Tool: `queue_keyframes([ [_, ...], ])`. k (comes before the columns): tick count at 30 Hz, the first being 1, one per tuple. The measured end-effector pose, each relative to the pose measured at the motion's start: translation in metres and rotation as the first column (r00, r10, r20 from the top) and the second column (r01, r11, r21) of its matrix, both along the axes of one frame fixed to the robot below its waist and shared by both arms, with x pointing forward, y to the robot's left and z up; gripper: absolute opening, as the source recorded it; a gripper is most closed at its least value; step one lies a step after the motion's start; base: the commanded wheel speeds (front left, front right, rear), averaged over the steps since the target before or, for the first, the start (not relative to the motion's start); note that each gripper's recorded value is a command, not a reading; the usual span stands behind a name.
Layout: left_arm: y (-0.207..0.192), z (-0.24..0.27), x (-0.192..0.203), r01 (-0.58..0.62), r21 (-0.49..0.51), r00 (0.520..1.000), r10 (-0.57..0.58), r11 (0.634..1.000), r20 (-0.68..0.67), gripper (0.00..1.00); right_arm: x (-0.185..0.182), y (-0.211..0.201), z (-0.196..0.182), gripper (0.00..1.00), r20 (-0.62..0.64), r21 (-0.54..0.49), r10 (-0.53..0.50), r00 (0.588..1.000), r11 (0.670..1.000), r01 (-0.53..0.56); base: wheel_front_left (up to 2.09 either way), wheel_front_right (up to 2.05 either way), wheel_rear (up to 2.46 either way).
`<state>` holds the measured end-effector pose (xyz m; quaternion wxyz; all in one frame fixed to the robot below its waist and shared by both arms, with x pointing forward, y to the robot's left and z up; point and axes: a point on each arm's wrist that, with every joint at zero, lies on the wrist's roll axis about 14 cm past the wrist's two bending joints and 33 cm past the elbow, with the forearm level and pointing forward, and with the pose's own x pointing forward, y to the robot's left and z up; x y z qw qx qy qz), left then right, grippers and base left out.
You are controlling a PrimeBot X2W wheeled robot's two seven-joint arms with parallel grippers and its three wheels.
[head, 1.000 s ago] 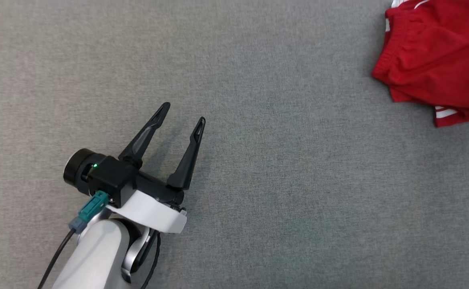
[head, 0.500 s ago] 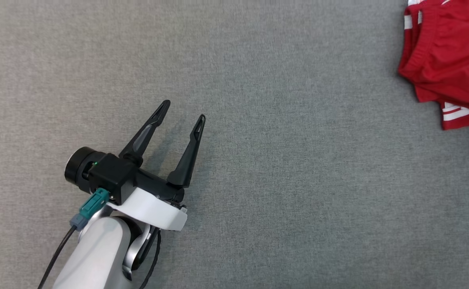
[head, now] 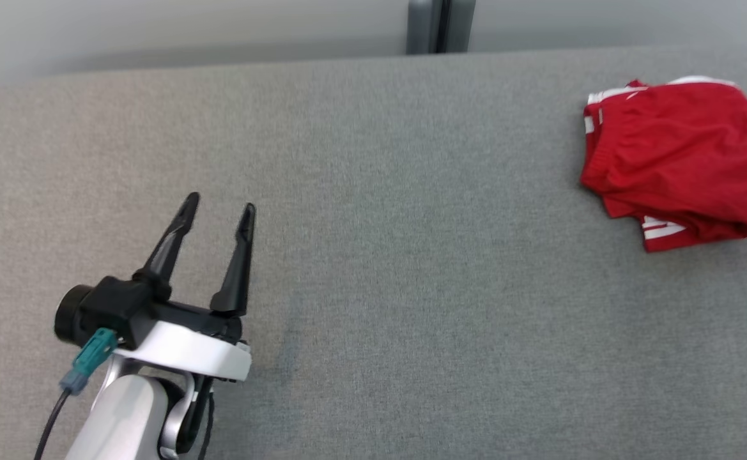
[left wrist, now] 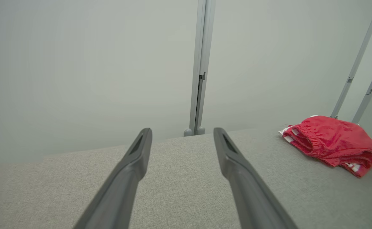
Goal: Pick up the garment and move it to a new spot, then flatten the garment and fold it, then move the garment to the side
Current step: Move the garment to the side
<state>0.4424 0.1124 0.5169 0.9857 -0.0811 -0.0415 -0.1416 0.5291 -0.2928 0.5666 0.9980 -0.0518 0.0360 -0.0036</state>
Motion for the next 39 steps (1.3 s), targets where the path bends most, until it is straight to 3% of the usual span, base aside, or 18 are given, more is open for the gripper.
queue_keyframes([
  [9,0.032,0.033,-0.032,-0.116,-0.061,0.991,0.119,0.991,0.053,1.00,-0.066,0.026,0.044,1.00,0.179,0.070,0.059,0.982,0.995,-0.072,0.00,0.00,0.00],
  [14,0.041,0.034,-0.051,-0.146,-0.093,0.988,0.150,0.985,0.037,1.00,-0.106,0.039,0.033,1.00,0.202,0.145,0.053,0.978,0.986,-0.083,0.00,0.00,0.00],
  [24,0.062,0.012,-0.073,-0.235,-0.088,0.972,0.234,0.968,-0.021,1.00,-0.153,0.059,-0.003,1.00,0.183,0.252,0.027,0.983,0.965,-0.073,0.00,0.00,0.00],
  [39,0.069,-0.013,-0.088,-0.273,-0.049,0.961,0.269,0.961,-0.065,1.00,-0.171,0.094,-0.038,1.00,0.138,0.300,0.099,0.985,0.944,-0.137,0.00,0.00,0.00],
])
